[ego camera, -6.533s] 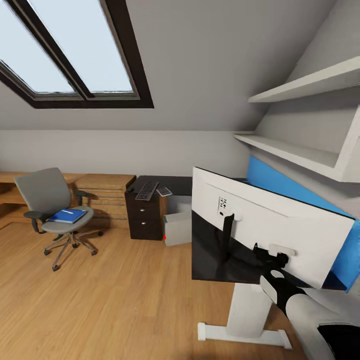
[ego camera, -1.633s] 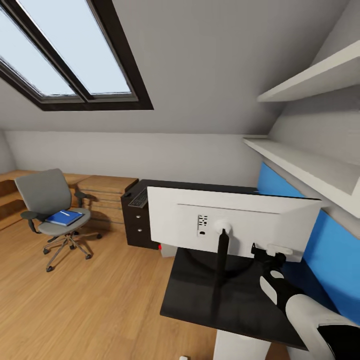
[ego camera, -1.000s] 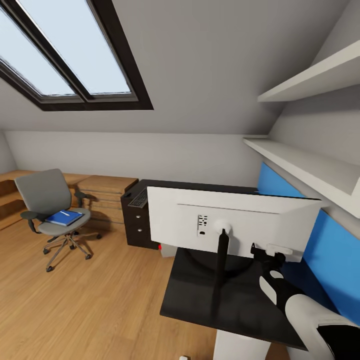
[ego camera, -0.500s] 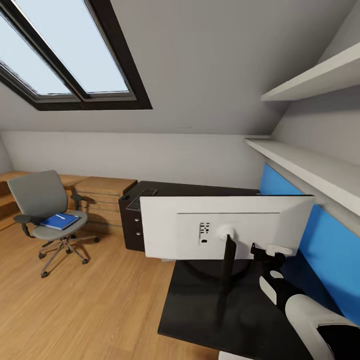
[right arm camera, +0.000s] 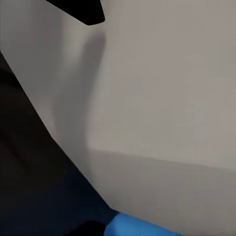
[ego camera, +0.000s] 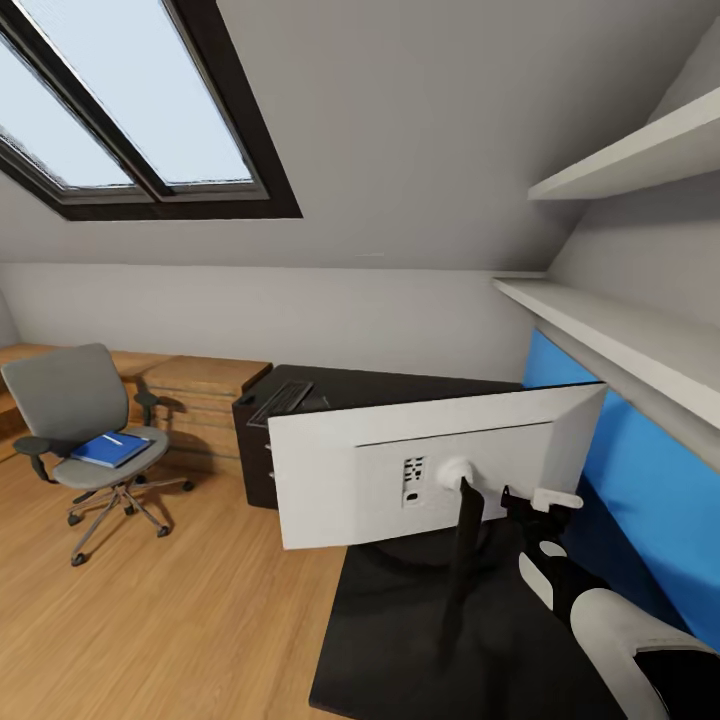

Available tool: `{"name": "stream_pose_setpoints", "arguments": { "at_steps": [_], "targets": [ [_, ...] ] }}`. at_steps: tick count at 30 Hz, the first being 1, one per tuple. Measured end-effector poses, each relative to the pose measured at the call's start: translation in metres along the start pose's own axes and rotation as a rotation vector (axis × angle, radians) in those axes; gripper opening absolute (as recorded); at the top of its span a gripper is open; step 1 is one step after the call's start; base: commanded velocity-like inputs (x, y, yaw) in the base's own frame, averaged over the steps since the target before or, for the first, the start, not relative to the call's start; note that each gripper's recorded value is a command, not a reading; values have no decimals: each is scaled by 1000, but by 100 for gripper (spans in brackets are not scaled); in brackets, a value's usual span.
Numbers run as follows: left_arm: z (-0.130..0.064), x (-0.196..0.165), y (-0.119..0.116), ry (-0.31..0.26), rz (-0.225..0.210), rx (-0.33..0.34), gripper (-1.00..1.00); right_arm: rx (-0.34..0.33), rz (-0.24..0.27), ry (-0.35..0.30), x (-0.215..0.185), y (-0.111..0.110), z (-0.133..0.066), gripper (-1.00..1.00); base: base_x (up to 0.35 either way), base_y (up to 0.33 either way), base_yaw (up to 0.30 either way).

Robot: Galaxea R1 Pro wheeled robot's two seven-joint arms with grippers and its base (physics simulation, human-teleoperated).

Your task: In the bedroom, organize the workspace by keeping the computer under the desk, ensuring the monitor is on the desk, placing the keyboard on the desk next to the monitor, placing the mouse on the desk next to the keyboard, moving the folder from the swivel chair onto the desk next to the mouse, stacking the notebook on top of the folder with the pen on top of the notebook, and positioning the swivel chair next to the desk.

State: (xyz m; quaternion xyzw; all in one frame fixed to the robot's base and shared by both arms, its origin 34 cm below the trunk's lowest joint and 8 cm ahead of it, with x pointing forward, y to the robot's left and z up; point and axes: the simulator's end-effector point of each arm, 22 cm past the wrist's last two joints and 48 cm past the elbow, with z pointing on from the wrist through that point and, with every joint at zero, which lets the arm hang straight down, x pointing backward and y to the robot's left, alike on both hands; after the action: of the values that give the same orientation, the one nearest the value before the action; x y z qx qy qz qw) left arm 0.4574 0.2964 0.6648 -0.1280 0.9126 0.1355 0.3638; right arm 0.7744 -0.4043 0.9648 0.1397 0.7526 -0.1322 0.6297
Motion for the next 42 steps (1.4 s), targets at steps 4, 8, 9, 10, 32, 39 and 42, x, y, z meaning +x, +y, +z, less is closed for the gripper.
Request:
{"name": "stream_pose_setpoints", "arguments": {
  "at_steps": [4,8,9,10,32,39,42],
  "targets": [
    [0,0,0,0,0,0,100,-3,-7,-2,-1,0,0,100,99,0,0],
    [0,0,0,-1,0,0,100,-6,-12,-3,-1,1,0,100,210,0,0],
    [0,0,0,-1,0,0,100,-6,-12,-2,-1,1,0,100,124,0,0],
    [0,0,0,-1,0,0,100,-6,-11,-2,-1,1,0,100,80,0,0],
    [0,0,0,1,2,1,100,-6,-13,-2,0,2,0,100,-222,9,0],
    [0,0,0,0,2,1,100,-6,-12,-1,0,2,0,100,-324,134,0],
    [0,0,0,0,2,1,100,-6,-12,-1,1,3,0,100,-293,194,0]
  ]
}}
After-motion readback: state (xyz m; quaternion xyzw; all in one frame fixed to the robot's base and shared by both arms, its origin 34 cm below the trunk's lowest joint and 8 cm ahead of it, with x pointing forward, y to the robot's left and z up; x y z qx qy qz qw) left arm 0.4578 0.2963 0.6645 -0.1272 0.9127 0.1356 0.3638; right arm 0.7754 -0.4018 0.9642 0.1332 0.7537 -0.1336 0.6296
